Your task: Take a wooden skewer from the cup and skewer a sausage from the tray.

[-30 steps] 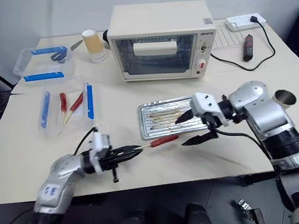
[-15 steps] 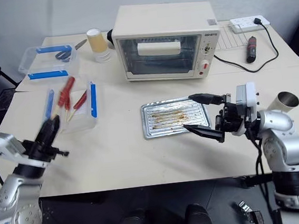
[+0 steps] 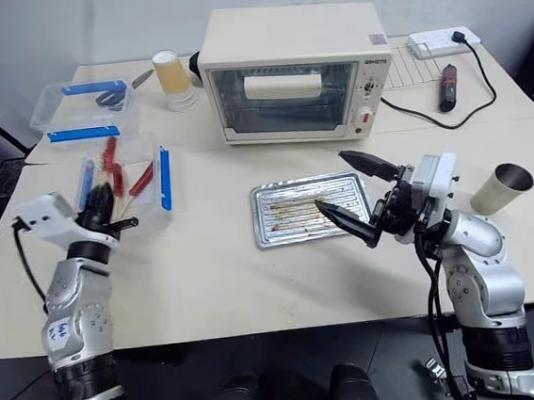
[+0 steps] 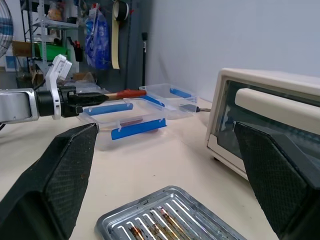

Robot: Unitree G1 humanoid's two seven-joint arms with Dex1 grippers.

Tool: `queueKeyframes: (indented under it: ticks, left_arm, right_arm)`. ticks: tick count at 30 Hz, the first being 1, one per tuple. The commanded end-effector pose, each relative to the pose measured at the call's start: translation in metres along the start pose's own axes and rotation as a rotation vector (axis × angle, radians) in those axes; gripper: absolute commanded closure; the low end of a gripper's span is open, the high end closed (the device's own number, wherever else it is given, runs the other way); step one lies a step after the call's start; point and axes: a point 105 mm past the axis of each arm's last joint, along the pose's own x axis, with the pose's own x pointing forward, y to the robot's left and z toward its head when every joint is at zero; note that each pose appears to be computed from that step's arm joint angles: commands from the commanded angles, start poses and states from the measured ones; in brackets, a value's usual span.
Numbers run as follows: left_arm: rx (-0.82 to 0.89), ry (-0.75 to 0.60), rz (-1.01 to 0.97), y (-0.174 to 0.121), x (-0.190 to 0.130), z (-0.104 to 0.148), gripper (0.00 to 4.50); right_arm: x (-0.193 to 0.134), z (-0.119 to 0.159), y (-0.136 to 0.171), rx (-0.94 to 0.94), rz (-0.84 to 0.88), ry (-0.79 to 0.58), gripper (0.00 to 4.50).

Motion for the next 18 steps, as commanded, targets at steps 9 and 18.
queueKeyframes:
  ticks: [9, 18]
  left_arm:
    - [0.397, 0.033, -0.514, -0.021, -0.057, 0.045, 0.47]
    - [0.563, 0.337, -0.891, -0.017, -0.113, -0.004, 0.03]
  right_arm:
    - [-0.027, -0.004, 0.008, -0.051, 0.103, 0.154, 0.00]
    - [-0.060, -0.048, 0.026, 0.026, 0.312, 0.376, 0.00]
